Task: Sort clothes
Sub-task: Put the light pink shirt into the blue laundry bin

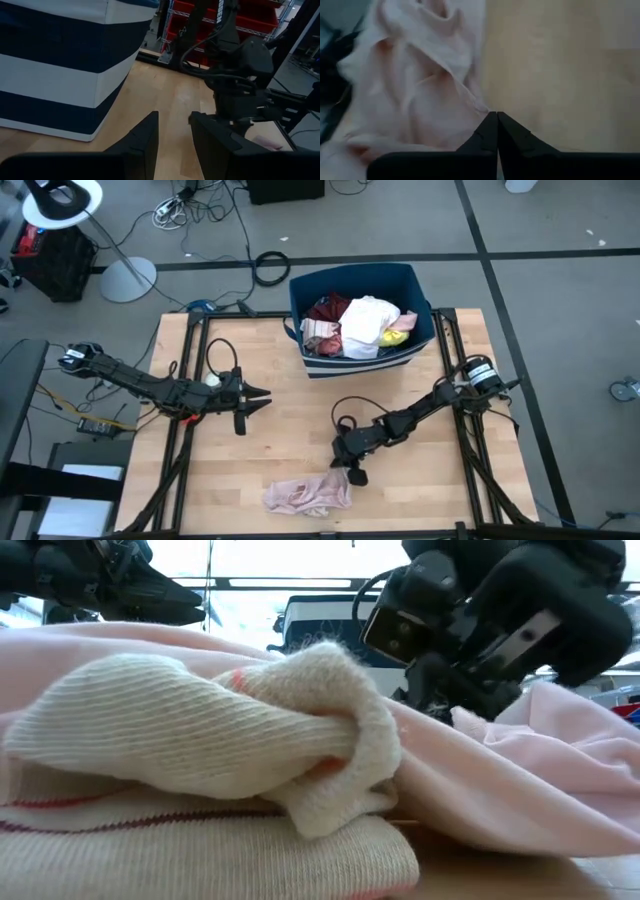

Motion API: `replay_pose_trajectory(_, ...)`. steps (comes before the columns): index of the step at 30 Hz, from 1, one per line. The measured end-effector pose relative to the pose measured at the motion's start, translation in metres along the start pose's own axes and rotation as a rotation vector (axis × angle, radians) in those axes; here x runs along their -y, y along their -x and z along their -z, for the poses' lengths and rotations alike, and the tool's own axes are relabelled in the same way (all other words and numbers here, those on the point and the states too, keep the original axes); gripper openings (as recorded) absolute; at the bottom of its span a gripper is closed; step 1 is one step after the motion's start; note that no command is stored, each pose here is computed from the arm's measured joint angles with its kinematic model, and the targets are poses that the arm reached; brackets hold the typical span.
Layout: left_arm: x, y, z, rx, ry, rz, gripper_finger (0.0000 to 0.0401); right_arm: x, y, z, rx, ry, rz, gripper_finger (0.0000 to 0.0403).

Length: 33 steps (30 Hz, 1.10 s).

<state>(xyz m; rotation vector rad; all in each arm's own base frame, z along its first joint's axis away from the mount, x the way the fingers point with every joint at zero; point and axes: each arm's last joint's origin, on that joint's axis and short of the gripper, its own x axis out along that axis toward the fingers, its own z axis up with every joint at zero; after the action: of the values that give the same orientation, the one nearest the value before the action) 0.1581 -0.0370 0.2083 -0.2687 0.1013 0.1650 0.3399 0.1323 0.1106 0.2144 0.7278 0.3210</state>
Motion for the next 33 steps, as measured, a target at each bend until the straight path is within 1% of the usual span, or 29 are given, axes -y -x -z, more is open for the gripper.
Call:
replay_pose_trajectory(4, 0.0, 0.0, 0.0, 0.0, 0.0, 0.0, 0.0121, 0.01, 0.005, -0.005, 0.005, -0.035, 0.04, 0.0002)
replay_pose_trajectory(8, 0.0, 0.0, 0.0, 0.0, 0.0, 0.0, 0.0122, 0.02, 0.017, -0.016, 0.02, -0.056, 0.079, 0.0001)
replay_pose_trajectory(11, 0.0, 0.0, 0.0, 0.0, 0.0, 0.0, 0.0121, 0.028, 0.031, -0.022, 0.011, -0.054, 0.177, 0.0001)
replay_pose_trajectory(16, 0.0, 0.0, 0.0, -0.001, -0.001, 0.0, 0.0122, 0.039, 0.064, -0.037, 0.035, -0.068, 0.417, 0.0001)
replay_pose_trajectory(18, 0.0, 0.0, 0.0, -0.003, -0.002, -0.001, 0.0122, 0.04, 0.078, -0.044, 0.063, -0.075, 0.458, 0.0001)
replay_pose_trajectory(21, 0.0, 0.0, 0.0, -0.003, -0.002, -0.001, 0.0122, 0.037, 0.093, -0.055, 0.118, -0.09, 0.416, 0.0002)
replay_pose_trajectory(25, 0.0, 0.0, 0.0, -0.003, -0.002, -0.001, 0.0121, 0.034, 0.099, -0.059, 0.134, -0.096, 0.345, 0.0016)
replay_pose_trajectory(28, 0.0, 0.0, 0.0, -0.002, -0.002, -0.001, 0.0121, 0.035, 0.094, -0.056, 0.115, -0.109, 0.332, 0.0037)
replay_pose_trajectory(33, 0.0, 0.0, 0.0, -0.002, -0.002, -0.001, 0.0121, 0.041, 0.071, -0.042, 0.051, -0.137, 0.345, 0.0093)
